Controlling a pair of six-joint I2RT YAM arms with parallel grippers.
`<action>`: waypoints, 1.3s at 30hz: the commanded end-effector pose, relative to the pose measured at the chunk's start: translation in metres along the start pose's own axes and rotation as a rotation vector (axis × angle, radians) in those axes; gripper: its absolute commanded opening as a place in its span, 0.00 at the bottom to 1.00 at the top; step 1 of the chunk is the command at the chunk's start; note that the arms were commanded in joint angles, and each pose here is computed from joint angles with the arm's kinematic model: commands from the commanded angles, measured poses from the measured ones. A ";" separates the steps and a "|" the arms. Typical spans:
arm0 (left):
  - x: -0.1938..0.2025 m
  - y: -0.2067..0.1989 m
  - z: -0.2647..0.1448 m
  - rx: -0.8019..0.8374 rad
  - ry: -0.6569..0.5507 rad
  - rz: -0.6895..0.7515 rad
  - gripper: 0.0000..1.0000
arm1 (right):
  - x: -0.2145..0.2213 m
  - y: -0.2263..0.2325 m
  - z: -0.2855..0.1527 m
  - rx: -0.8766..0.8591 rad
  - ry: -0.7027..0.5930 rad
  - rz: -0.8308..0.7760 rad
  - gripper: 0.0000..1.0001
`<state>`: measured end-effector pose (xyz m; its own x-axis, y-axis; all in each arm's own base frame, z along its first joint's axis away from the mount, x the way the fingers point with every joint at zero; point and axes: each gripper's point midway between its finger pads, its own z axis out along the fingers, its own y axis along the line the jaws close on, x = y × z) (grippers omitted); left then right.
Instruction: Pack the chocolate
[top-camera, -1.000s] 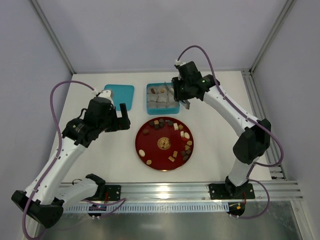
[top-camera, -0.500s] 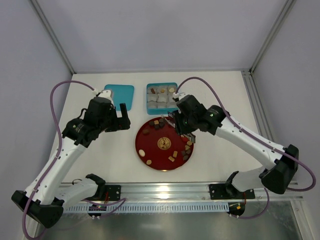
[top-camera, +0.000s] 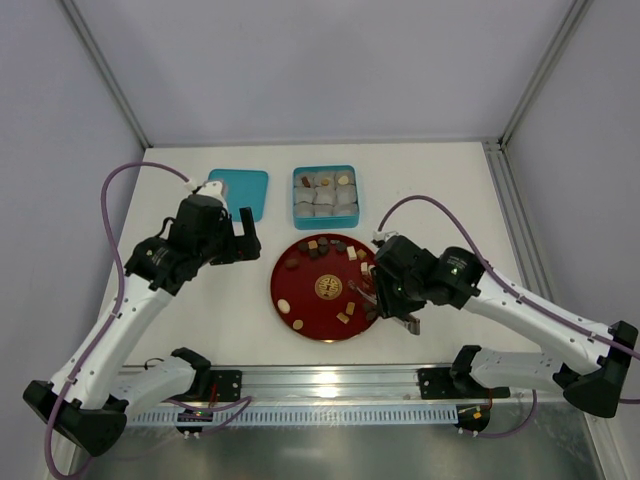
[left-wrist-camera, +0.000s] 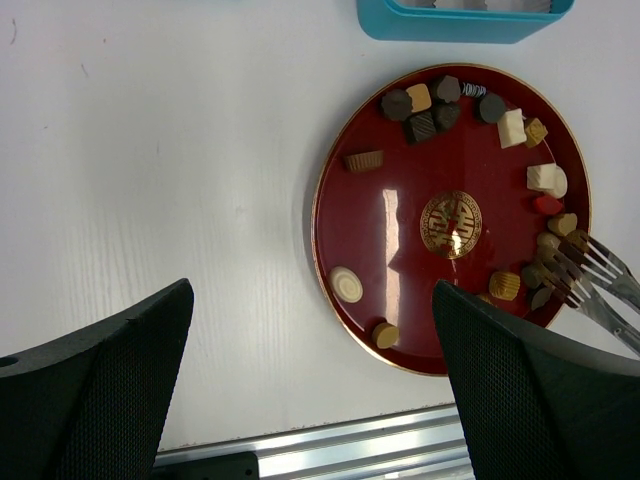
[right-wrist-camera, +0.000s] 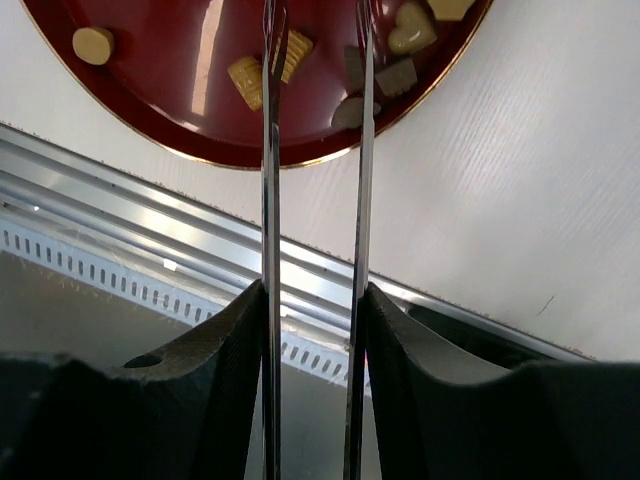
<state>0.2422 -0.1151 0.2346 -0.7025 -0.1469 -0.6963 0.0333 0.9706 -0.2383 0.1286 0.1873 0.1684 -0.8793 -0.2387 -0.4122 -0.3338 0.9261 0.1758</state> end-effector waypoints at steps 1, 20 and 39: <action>-0.004 -0.002 -0.003 0.014 -0.023 -0.018 1.00 | 0.021 0.001 -0.003 -0.024 0.047 0.066 0.44; -0.002 0.000 -0.004 0.015 -0.025 -0.021 1.00 | 0.032 0.024 0.011 -0.072 0.097 0.054 0.43; 0.000 0.002 -0.003 0.006 -0.024 -0.019 1.00 | 0.034 0.029 0.024 -0.068 0.108 0.042 0.38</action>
<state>0.2383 -0.1132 0.2290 -0.7081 -0.1474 -0.6906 0.0290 0.9711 -0.2371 0.0937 0.2039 0.1347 -0.9280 -0.2428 -0.2825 -0.3109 0.9225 0.2286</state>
